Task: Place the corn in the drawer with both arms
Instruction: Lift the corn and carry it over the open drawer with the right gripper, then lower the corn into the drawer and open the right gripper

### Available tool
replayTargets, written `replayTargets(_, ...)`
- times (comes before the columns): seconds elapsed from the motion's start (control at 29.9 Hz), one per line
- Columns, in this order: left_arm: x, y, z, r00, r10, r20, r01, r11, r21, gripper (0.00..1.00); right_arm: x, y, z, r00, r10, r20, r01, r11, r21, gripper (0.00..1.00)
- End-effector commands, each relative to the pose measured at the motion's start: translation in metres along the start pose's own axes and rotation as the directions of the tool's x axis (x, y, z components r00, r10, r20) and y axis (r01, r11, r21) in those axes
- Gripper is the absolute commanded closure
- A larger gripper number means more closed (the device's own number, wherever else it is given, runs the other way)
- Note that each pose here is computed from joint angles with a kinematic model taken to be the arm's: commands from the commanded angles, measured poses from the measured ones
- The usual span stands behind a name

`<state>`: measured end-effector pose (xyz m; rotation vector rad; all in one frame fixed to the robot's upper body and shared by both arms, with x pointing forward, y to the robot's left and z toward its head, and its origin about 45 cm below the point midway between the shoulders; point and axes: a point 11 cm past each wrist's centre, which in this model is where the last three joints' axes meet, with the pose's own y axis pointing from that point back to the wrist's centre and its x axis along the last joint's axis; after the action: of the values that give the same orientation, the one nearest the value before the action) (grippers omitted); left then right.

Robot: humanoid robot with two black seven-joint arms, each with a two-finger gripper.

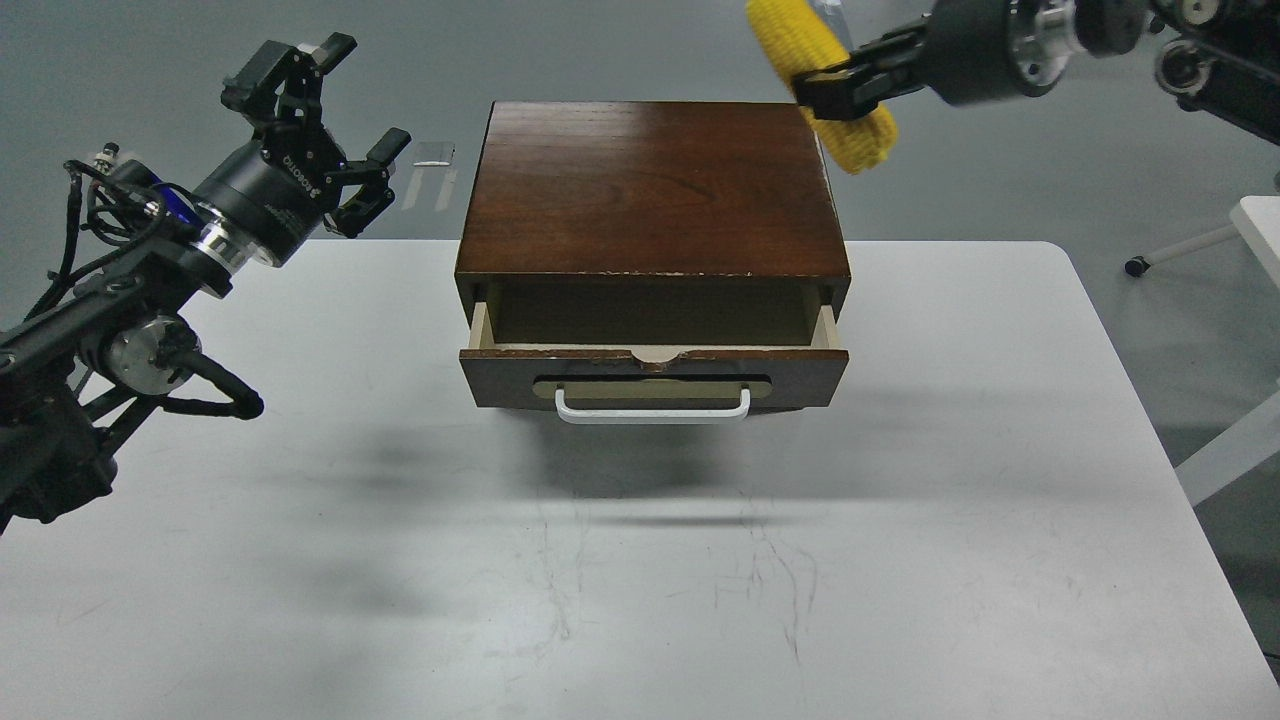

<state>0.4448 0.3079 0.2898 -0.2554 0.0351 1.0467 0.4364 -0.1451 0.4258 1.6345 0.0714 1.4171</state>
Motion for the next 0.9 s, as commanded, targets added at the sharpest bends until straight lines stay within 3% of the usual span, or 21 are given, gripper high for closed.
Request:
replayTargets(0.0, 0.001, 0.0, 0.001, 1.0, 0.001, 0.005, -0.001, 1.0, 0.0, 0.01, 0.001, -0.016, -0.042, 0.969, -0.085, -0.231, 0.105, 0.992, 0.074, 1.0)
replayTargets(0.13, 0.002, 0.001, 0.002, 1.0, 0.002, 0.005, -0.002, 1.0, -0.001, 0.01, -0.011, -0.017, -0.078, 0.917, -0.114, -0.382, 0.177, 0.975, 0.133, 1.0)
replayTargets(0.33, 0.003, 0.001, 0.003, 1.0, 0.003, 0.007, -0.003, 1.0, -0.002, 0.01, -0.036, -0.029, -0.085, 0.816, -0.131, -0.563, 0.243, 0.961, 0.128, 1.0)
replayTargets(0.87, 0.008, 0.004, 0.007, 1.0, 0.011, 0.019, -0.011, 1.0, -0.001, 0.01, -0.06, -0.055, -0.066, 0.789, -0.123, -0.602, 0.232, 0.967, 0.106, 1.0)
